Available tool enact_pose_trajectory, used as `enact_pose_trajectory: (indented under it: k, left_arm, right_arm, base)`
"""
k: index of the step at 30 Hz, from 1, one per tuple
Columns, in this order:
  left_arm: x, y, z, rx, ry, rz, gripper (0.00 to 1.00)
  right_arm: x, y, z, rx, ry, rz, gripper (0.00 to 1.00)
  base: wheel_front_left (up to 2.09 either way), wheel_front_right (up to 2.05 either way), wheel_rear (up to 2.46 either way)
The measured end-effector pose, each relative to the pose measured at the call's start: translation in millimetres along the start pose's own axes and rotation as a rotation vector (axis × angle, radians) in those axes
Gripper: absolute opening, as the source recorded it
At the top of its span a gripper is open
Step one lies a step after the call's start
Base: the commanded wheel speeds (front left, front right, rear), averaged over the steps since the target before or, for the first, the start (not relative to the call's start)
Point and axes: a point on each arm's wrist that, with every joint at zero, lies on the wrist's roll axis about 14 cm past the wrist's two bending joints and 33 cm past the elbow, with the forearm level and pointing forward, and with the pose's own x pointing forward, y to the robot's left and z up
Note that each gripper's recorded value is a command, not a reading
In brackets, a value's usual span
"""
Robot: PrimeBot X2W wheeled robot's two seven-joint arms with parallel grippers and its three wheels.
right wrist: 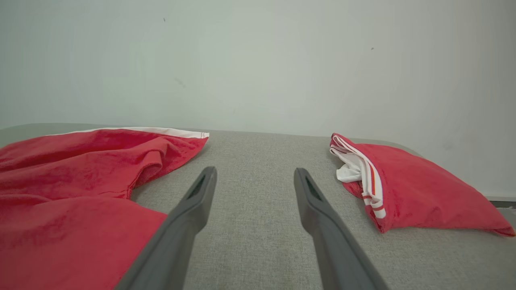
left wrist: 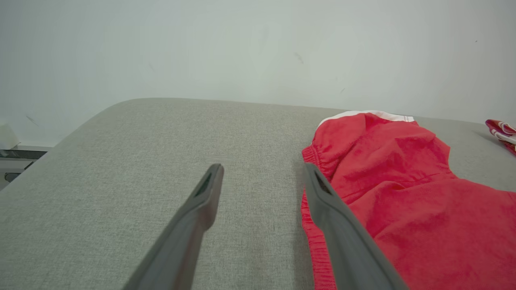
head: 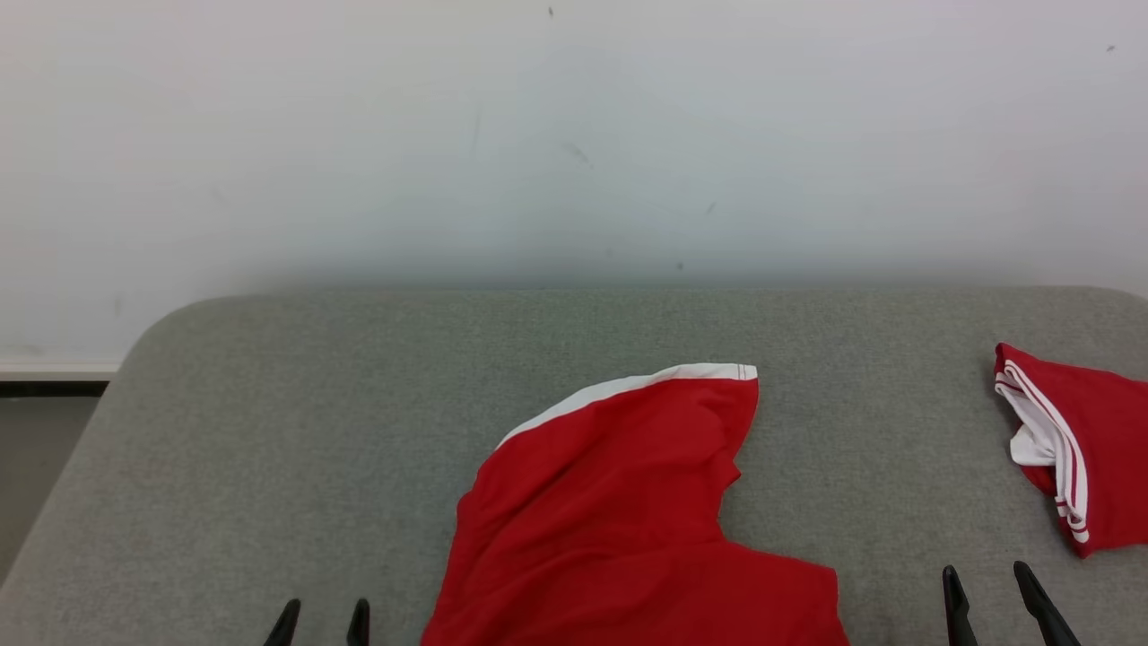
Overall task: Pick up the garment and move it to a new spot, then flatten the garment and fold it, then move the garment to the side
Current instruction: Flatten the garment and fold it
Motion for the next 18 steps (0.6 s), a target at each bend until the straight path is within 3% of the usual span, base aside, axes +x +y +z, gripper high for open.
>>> enact_pose_trajectory:
  k: [18]
  left_arm:
    - [-1.1, -5.9, -8.5, 0.005, 0.015, -0.050, 1.00]
  right_arm:
    - [-13.9, -17.7, -0.2, -0.006, -0.001, -0.059, 1.00]
  base:
    - [0.00, 0.00, 0.00]
